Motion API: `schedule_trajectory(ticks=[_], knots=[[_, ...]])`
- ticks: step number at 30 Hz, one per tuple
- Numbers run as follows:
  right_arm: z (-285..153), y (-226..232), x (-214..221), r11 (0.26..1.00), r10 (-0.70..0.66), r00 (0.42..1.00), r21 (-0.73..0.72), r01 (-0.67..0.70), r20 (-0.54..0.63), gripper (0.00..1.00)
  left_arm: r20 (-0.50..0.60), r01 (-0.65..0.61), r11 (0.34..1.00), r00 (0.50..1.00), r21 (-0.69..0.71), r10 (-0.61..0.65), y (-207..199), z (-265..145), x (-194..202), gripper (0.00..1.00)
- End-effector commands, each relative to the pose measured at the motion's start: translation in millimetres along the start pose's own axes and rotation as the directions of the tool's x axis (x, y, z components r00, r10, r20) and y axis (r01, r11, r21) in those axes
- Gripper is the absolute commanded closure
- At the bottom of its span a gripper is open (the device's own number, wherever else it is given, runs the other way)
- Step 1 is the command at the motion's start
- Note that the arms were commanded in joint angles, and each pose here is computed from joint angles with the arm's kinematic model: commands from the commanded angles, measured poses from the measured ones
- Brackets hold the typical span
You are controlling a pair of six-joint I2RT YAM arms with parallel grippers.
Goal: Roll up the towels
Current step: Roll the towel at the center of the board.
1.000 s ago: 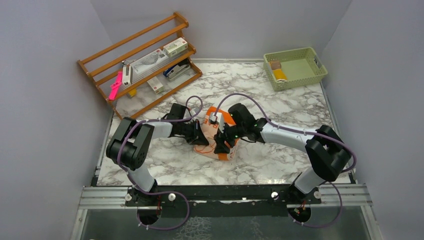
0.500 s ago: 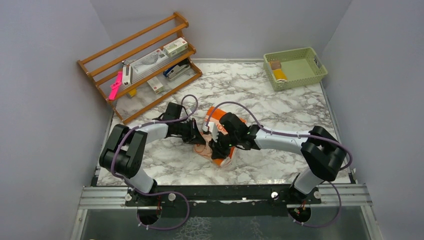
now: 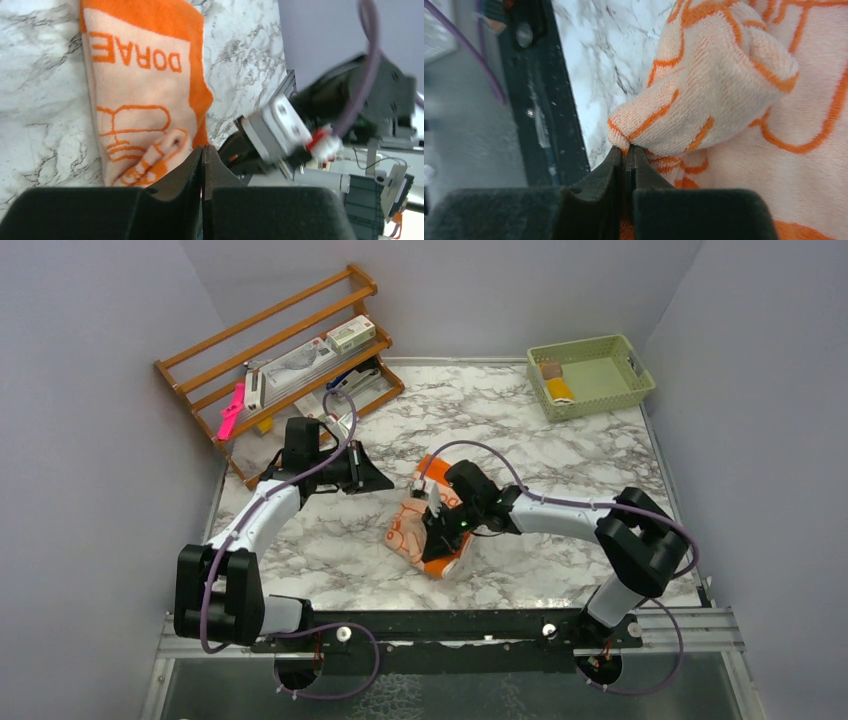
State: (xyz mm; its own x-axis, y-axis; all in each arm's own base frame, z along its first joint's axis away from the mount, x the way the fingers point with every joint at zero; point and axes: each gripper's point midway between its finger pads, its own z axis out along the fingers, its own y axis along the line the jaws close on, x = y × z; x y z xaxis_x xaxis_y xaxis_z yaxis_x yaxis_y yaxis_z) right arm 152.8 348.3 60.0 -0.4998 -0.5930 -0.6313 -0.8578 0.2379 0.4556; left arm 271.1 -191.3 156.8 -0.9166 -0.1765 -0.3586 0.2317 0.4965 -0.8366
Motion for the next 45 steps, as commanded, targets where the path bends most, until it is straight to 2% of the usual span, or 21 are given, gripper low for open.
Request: schedule_trajectory(ticks=[1,5,11,16,20,22,26,31,33,38,40,45], knots=[[-29.5,19.5,-27.1,0.931,0.267,0.959,-0.283,-0.231,0.095,0.99,-0.009,-0.107,0.990,0.994,0.095,0.109,-29.0,-13.1,3.3,0.93],[-54.3,-2.9,-37.1,0.836,0.449,0.885,-0.406,-0.369,0.119,0.99,-0.017,-0.129,0.983,0.991,0.130,0.133,-35.8,-15.6,7.3,0.93],[-51.1,-18.0,-28.7,0.679,0.612,0.790,-0.520,-0.519,0.011,0.99,-0.048,-0.138,0.980,0.988,0.140,0.146,-39.0,-7.2,14.8,0.93],[-54.2,-22.9,-21.8,0.564,0.703,0.711,-0.597,-0.570,-0.016,0.99,-0.095,-0.134,0.982,0.985,0.136,0.147,-42.3,21.1,43.7,0.93],[-55.5,-24.8,-16.6,0.477,0.762,0.646,-0.647,-0.595,-0.032,0.99,-0.068,-0.072,0.990,0.994,0.120,0.081,-29.9,37.8,55.6,0.92],[-52.5,-27.4,-13.7,0.458,0.776,0.630,-0.655,-0.601,-0.035,0.99,-0.040,-0.043,0.993,0.998,0.112,0.048,-20.1,44.7,55.3,0.92],[-41.3,-37.1,-6.4,0.484,0.777,0.629,-0.611,-0.626,-0.030,0.99,-0.025,-0.046,0.996,0.999,0.074,0.048,-3.6,62.5,45.7,0.93],[-29.9,-57.8,-7.7,0.606,0.733,0.680,-0.464,-0.647,0.009,0.99,0.006,-0.138,0.985,0.990,0.100,0.138,-24.7,80.7,7.1,0.94],[-29.7,-63.1,-10.0,0.642,0.713,0.701,-0.421,-0.641,0.019,0.99,0.004,-0.199,0.979,0.980,0.055,0.199,-24.6,87.2,-5.7,0.99],[-29.4,-63.6,-11.8,0.646,0.704,0.710,-0.427,-0.633,0.012,0.99,-0.072,-0.252,0.967,0.964,0.046,0.254,-11.9,98.6,-2.9,1.00],[-28.8,-63.7,-10.1,0.644,0.705,0.709,-0.429,-0.633,0.013,0.99,-0.141,-0.247,0.968,0.958,0.032,0.249,1.9,102.4,6.4,1.00],[-29.0,-62.6,-7.6,0.649,0.698,0.716,-0.428,-0.629,0.008,0.99,-0.234,-0.230,0.973,0.946,-0.001,0.223,22.5,114.5,16.4,1.00]])
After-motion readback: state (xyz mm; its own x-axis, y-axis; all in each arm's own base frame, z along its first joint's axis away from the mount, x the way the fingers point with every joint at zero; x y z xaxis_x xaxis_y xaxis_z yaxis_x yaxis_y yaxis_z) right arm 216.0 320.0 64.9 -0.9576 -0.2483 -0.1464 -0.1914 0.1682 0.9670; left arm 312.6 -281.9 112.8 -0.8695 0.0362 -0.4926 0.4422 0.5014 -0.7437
